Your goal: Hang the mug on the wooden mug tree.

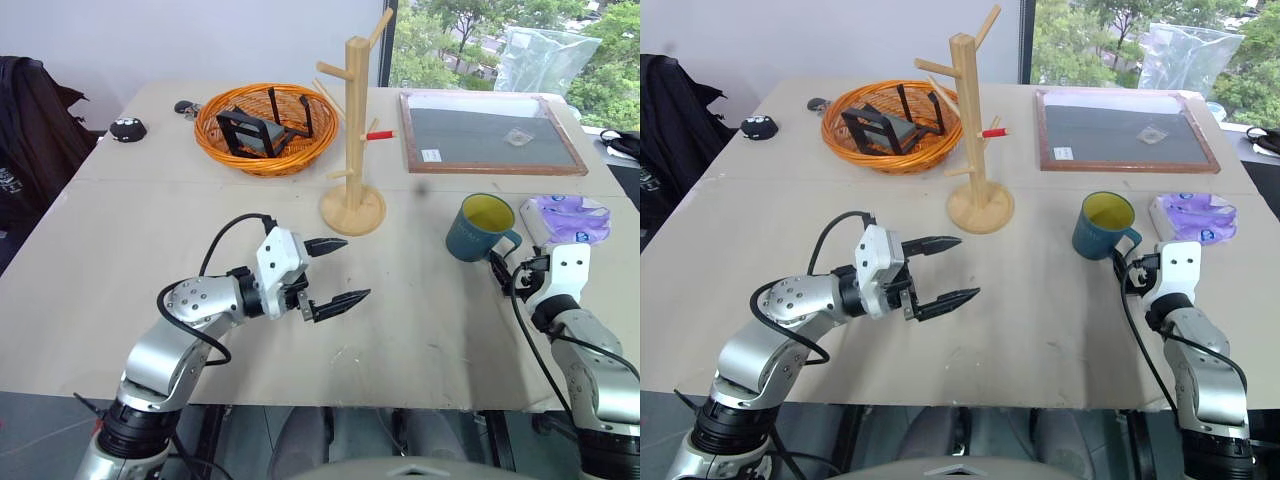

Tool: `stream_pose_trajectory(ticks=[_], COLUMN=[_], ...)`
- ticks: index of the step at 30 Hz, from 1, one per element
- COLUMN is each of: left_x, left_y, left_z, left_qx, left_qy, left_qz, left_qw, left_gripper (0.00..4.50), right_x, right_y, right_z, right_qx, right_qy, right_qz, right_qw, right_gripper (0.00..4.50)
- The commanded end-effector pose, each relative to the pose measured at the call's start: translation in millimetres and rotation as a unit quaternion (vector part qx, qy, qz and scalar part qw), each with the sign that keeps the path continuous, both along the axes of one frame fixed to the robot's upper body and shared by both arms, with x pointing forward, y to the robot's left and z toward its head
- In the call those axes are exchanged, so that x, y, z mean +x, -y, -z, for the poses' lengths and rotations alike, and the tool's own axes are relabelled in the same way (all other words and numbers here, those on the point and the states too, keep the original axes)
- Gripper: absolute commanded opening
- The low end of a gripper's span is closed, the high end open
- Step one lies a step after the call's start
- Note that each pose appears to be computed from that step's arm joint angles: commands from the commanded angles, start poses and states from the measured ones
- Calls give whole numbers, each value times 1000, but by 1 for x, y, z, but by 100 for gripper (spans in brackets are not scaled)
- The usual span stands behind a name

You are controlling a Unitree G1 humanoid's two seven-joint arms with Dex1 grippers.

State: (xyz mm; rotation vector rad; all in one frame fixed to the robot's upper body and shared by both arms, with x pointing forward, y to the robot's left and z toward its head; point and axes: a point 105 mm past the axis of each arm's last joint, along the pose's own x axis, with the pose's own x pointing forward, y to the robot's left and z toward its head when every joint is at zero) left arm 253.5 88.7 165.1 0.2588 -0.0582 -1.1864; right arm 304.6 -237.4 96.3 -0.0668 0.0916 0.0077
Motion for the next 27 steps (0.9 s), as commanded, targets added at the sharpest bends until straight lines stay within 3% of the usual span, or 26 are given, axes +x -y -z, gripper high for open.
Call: stream_pose_trajectory(ticks=[1,5,7,8,11,12,17,22,27], left_x=[-8,-7,-6,-6,-6,-6,-3,4,11], left_y=[10,11,11,10,9,8,4,-6,-15], left_z=[-17,-20,-21,-22,-22,-22,-25,-35,-53], left_qx=[-2,-2,-3,-4,-4,-5,-17,-27,-49], left_qy=[28,32,32,32,32,32,31,44,57], left_qz=[32,33,33,32,30,25,5,-21,-42], left_qw=[999,999,999,999,999,999,999,998,996], left_gripper=[450,450,450,450,450,450,450,450,450], right_x=[7,16,19,21,23,23,21,20,24], right_y=[0,-8,-12,-15,-19,-20,-19,-39,-68], right_z=[-11,-9,-7,-6,-4,-5,-14,-47,-91], right_qx=[3,16,19,23,27,27,23,4,-44], right_qy=[18,13,8,3,-2,-3,-8,-11,-42], right_qz=[19,12,7,1,-7,-12,-38,-175,-320], right_qw=[1000,1000,1000,1000,1000,1000,999,985,946], right_gripper=[402,300,214,191,33,7,7,7,7])
